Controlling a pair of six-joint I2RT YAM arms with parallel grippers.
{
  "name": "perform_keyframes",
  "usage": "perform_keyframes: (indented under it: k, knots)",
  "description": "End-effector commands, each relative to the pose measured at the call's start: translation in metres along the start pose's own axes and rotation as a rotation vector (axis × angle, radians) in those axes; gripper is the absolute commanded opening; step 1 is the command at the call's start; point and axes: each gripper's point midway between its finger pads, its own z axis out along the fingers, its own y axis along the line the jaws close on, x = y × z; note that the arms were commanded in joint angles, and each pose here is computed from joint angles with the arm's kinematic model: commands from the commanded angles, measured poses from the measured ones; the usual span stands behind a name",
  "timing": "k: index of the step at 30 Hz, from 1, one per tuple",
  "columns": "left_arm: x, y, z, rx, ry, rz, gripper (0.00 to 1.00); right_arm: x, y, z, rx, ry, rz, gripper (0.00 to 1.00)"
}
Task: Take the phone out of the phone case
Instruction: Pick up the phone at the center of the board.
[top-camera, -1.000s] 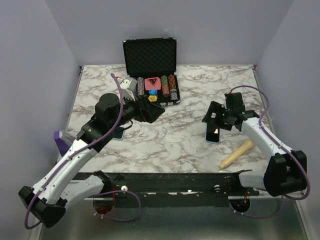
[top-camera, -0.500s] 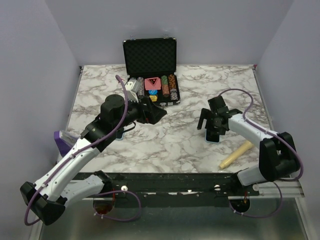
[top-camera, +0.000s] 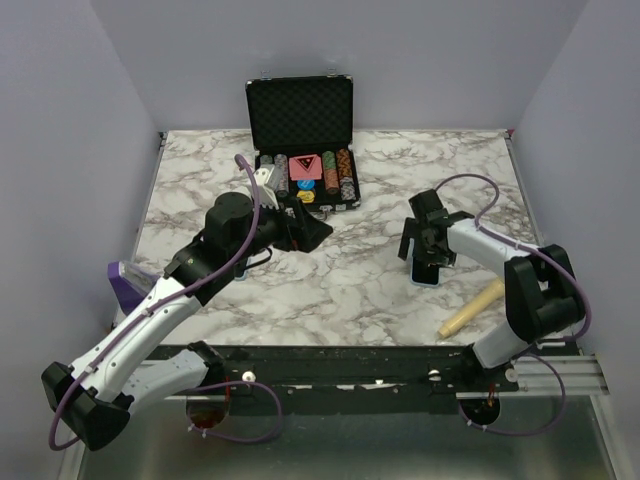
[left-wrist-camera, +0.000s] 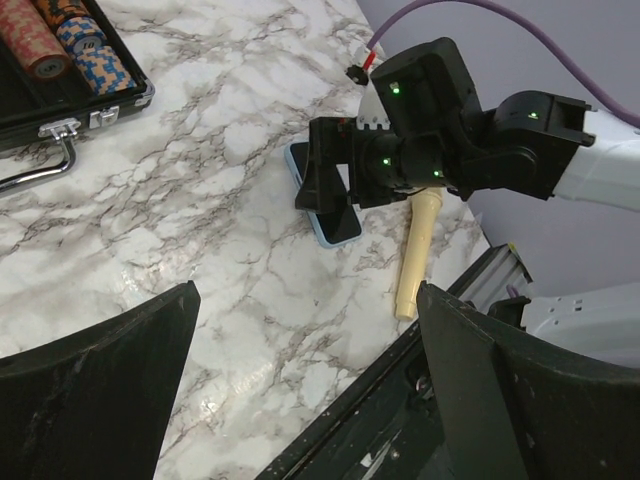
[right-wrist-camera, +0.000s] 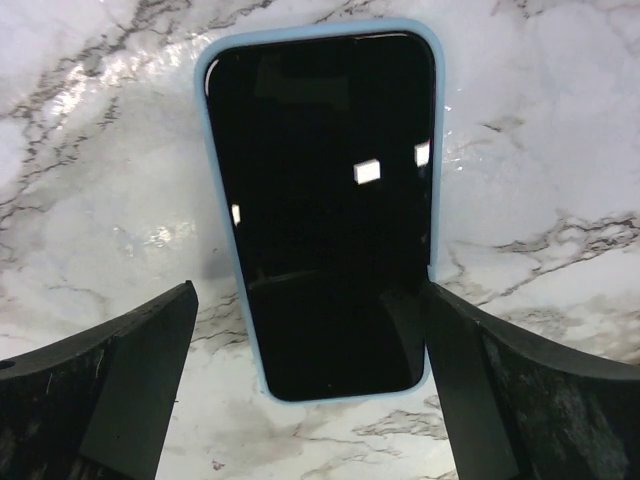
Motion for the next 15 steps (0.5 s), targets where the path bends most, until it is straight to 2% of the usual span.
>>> perform_keyframes:
  k: [1, 9, 15]
  knots:
    - [0.003, -0.003, -0.003, 0.007, 0.0, -0.009, 0.99, -0.005, -0.004, 0.01, 0.05, 0.004, -0.019, 1.0]
    - [0.007, -0.002, -0.002, 0.009, 0.007, -0.01, 0.99, -0.004, -0.01, 0.015, 0.077, 0.002, -0.072, 1.0]
    - [0.008, -0.004, 0.001, 0.025, 0.011, -0.011, 0.99, -0.022, 0.001, 0.003, 0.018, -0.046, -0.099, 1.0]
